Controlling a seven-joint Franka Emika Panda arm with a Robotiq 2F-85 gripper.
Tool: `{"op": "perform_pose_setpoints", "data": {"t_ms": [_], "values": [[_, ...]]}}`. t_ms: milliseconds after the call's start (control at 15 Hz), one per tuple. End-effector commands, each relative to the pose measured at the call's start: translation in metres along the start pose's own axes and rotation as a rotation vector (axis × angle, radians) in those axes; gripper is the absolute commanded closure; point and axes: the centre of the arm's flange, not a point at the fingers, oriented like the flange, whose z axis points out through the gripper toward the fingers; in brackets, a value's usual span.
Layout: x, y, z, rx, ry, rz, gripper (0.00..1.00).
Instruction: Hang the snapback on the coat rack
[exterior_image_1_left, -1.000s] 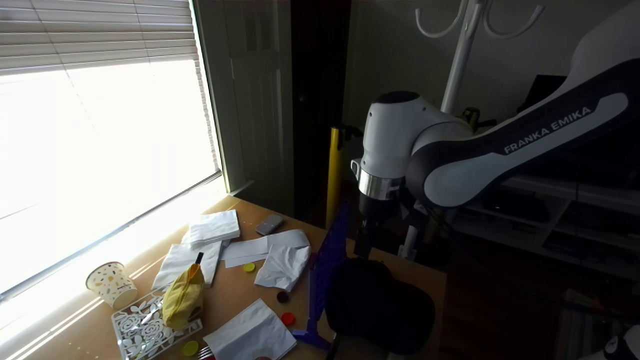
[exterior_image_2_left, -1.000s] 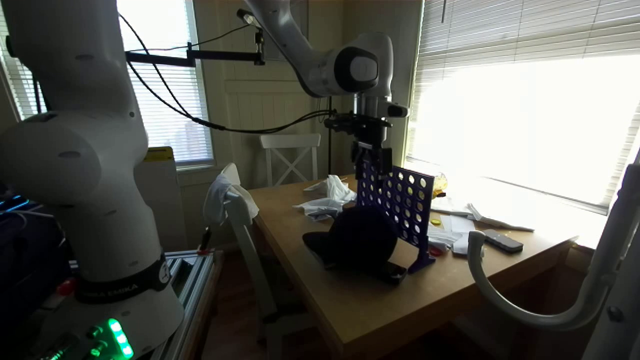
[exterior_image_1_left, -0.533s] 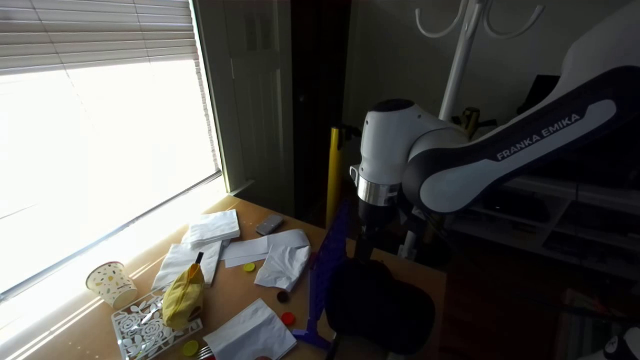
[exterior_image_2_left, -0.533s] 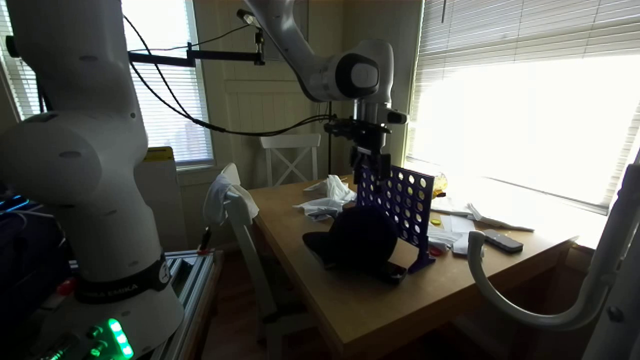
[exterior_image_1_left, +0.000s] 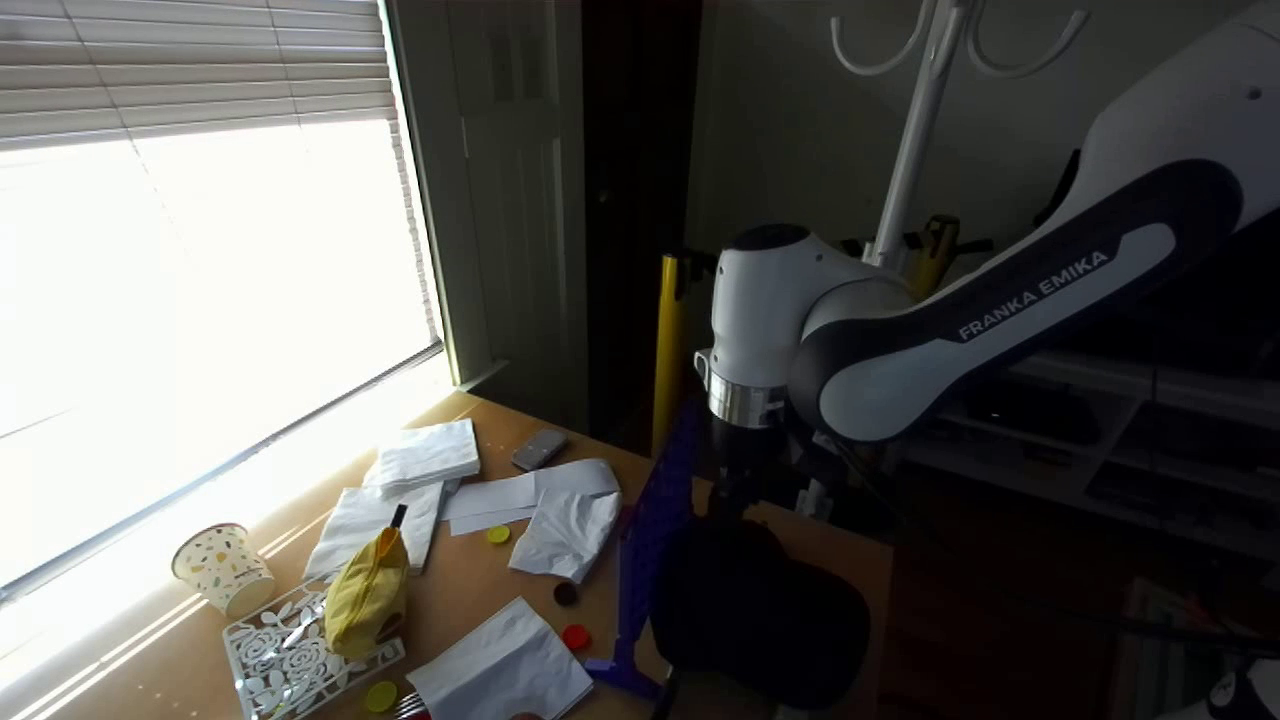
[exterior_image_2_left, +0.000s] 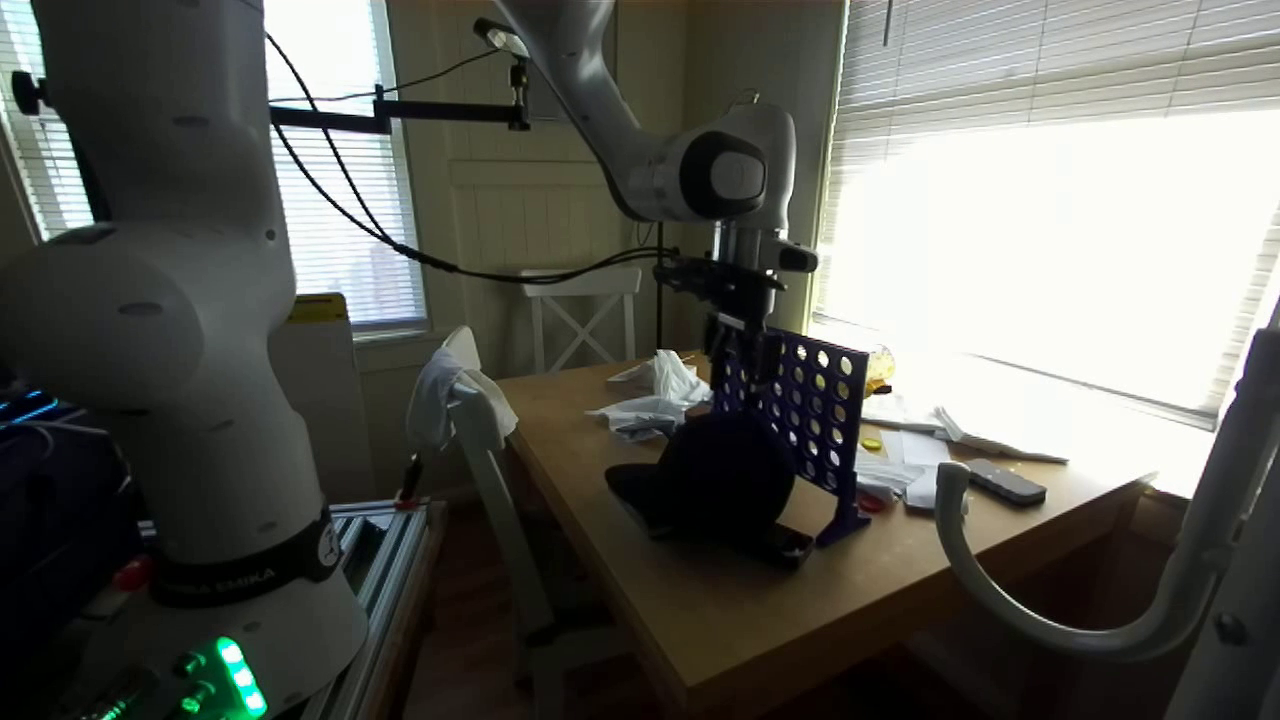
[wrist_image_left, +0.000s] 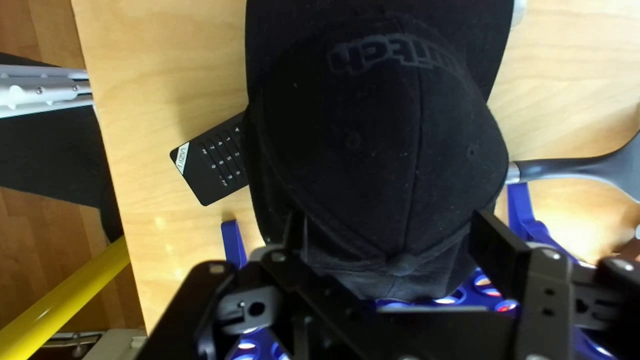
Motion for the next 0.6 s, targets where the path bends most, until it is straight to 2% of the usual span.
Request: {"op": "perform_pose_setpoints", "data": {"t_ms": [0, 133, 200, 267, 533], "values": [[0.018, -0.001, 0.008, 0.01, 0.024, 0.007, 0.17], [0.024, 0.0, 0.011, 0.014, 0.028, 0.007, 0.21], [0.026, 0.0, 0.012, 0.015, 0.03, 0.007, 0.26], [0.029, -0.001, 0.013, 0.018, 0.034, 0.005, 0.25], [0.039, -0.011, 0.013, 0.023, 0.031, -0.001, 0.39]]}}
